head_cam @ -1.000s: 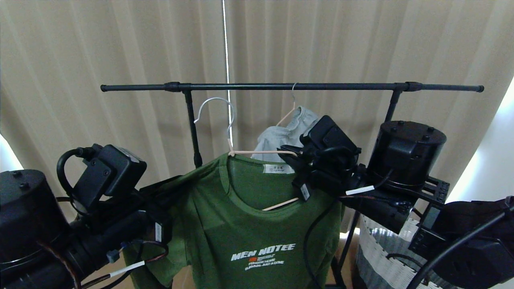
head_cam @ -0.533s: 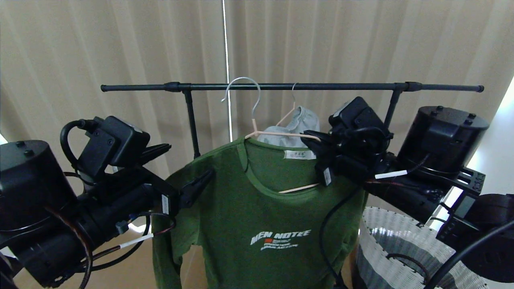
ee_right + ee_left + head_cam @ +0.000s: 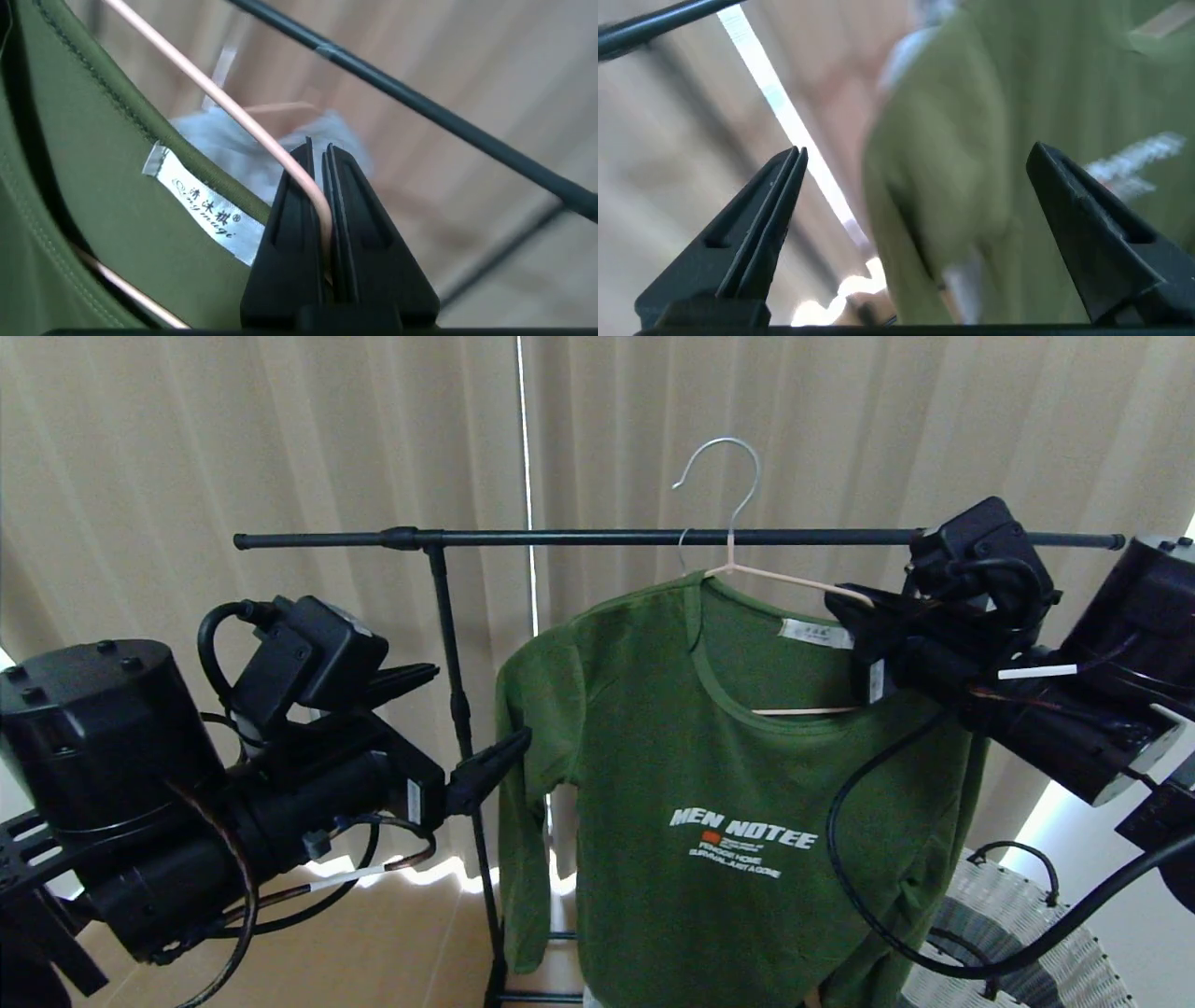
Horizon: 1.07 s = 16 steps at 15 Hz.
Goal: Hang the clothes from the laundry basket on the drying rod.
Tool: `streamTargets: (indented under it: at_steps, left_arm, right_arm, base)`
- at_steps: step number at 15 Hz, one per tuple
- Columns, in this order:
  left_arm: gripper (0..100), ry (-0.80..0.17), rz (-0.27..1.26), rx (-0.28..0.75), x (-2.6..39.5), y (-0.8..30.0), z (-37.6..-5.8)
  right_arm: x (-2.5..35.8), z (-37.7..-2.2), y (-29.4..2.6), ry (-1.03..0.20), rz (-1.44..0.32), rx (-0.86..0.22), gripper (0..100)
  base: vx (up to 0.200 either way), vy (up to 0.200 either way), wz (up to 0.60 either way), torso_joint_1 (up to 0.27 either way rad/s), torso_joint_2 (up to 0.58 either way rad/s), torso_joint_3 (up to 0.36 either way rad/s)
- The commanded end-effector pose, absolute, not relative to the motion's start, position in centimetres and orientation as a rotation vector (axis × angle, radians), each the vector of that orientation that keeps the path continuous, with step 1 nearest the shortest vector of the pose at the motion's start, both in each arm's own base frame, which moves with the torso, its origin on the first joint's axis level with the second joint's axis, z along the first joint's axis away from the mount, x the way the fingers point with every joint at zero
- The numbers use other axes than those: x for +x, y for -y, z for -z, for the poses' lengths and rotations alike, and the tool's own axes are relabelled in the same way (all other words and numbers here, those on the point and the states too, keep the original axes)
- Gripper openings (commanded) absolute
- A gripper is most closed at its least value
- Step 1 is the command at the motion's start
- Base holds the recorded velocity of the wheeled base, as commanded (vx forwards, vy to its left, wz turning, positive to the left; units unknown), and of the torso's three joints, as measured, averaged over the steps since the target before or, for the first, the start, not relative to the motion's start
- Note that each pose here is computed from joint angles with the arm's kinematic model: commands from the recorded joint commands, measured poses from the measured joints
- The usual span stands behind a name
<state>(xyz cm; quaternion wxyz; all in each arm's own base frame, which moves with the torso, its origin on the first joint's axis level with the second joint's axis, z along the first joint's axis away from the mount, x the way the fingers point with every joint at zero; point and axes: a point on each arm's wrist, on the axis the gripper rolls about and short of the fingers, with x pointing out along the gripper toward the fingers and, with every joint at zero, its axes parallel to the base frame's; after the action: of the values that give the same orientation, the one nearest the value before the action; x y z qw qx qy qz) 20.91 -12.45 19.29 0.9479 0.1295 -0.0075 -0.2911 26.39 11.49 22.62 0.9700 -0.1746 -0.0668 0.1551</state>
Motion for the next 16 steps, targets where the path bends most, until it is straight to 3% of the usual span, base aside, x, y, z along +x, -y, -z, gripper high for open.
streamTargets:
  at_steps: [1,4,12,13,16]
  left_arm:
    - [100,-0.026,0.582,0.273,22.0,12.4,-18.3]
    - [100,-0.107,0.591,0.289,22.5,10.9,-16.2]
    - [100,-0.109,0.571,0.328,23.8,10.0,-15.8]
    - [0,-0.112,0.568,0.329,23.8,9.9,-15.7]
    - [0,-0.116,0.556,0.334,23.7,9.6,-15.6]
  right_arm:
    - [25.8,-23.4,-10.6,0.155,-0.293,-0.328,0]
    - [25.3,-24.1,-10.4,0.182,-0.297,-0.294,0]
    - [23.0,-25.0,-10.7,0.242,-0.428,-0.287,0]
    - [23.0,-25.1,-10.7,0.244,-0.426,-0.288,0]
    - [23.0,-24.9,-10.7,0.237,-0.423,-0.288,0]
  base:
    - [0.0,0.0,0.0,0.0,0.0,0.0]
    - [0.0,0.0,0.0,0.0,0.0,0.0]
    - [0.0,0.0,0.0,0.0,0.0,0.0]
    - [0.0,0.0,0.0,0.0,0.0,0.0]
    - [0.0,0.0,0.0,0.0,0.0,0.0]
